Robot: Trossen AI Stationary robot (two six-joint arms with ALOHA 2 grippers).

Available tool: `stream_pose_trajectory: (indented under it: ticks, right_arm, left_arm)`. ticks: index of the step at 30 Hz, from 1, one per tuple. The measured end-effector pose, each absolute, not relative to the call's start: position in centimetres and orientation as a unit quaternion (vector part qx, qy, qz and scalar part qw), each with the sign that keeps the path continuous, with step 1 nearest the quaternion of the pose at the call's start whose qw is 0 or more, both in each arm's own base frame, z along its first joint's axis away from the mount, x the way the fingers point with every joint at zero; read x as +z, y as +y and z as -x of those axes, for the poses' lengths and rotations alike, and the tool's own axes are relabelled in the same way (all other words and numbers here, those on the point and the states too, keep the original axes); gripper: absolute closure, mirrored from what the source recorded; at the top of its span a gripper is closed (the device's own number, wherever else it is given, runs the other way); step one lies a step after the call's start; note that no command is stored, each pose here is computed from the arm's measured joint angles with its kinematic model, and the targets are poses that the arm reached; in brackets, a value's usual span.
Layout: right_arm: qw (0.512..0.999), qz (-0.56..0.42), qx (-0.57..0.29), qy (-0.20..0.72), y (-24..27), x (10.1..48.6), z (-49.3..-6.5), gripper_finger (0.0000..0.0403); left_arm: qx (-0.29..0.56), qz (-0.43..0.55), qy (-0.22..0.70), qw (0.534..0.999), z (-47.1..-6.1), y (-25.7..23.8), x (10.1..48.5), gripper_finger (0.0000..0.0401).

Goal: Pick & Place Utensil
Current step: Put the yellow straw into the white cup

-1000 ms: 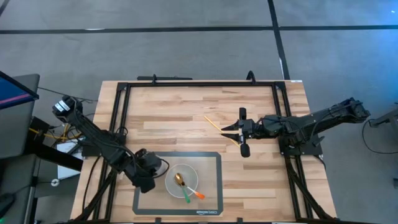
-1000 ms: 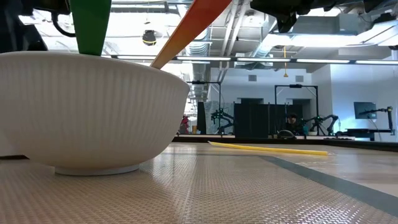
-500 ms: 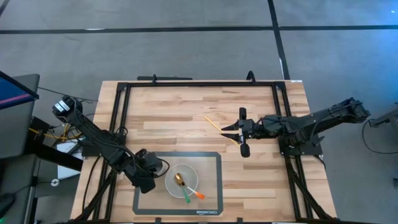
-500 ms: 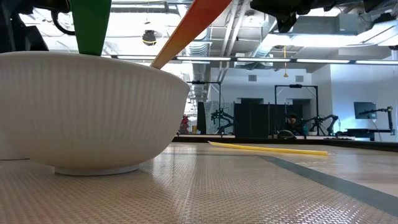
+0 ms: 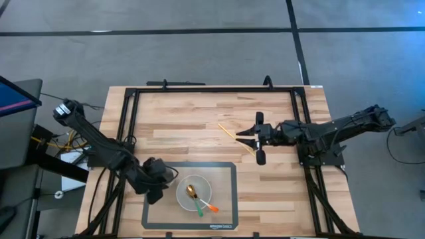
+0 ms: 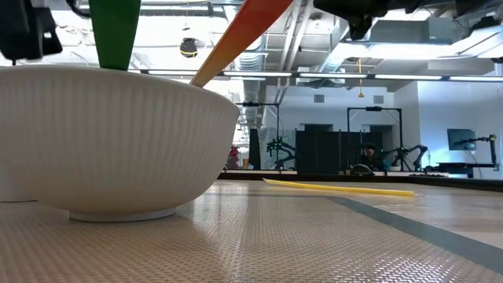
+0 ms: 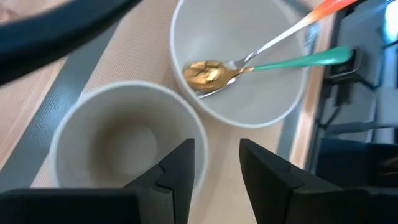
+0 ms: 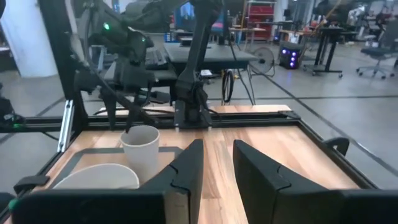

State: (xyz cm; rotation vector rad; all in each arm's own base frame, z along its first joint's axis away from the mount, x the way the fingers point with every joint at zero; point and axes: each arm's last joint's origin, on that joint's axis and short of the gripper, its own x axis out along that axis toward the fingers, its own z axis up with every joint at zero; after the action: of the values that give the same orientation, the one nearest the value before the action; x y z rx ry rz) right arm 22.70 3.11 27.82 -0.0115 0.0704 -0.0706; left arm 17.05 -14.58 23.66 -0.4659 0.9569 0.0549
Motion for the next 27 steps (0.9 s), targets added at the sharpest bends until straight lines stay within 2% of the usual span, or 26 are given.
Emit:
stream_pose_trajectory:
  ticks: [9,14,21,27]
  right_arm:
    - [0.995,0.005,-0.063,0.075,2.1,25.9,-24.5,0.0321]
    - [0.985,-0.023,-0.131,0.113,-0.4,24.6,-26.3,0.0321]
    - [0.935,-0.134,-0.221,0.243,-3.8,22.1,-28.0,0.0321]
    - [0.901,-0.138,-0.259,0.318,-6.3,18.8,-29.7,0.0321]
  left_arm:
    - [0.028,0.254,0.373,0.892,-15.7,-12.9,26.6,0.0274]
    - [0.048,0.260,0.329,0.907,-15.2,-12.2,27.5,0.0274]
    - [0.058,0.258,0.317,0.911,-15.2,-12.0,27.7,0.0274]
    - [0.058,0.257,0.318,0.911,-15.2,-12.1,27.6,0.0274]
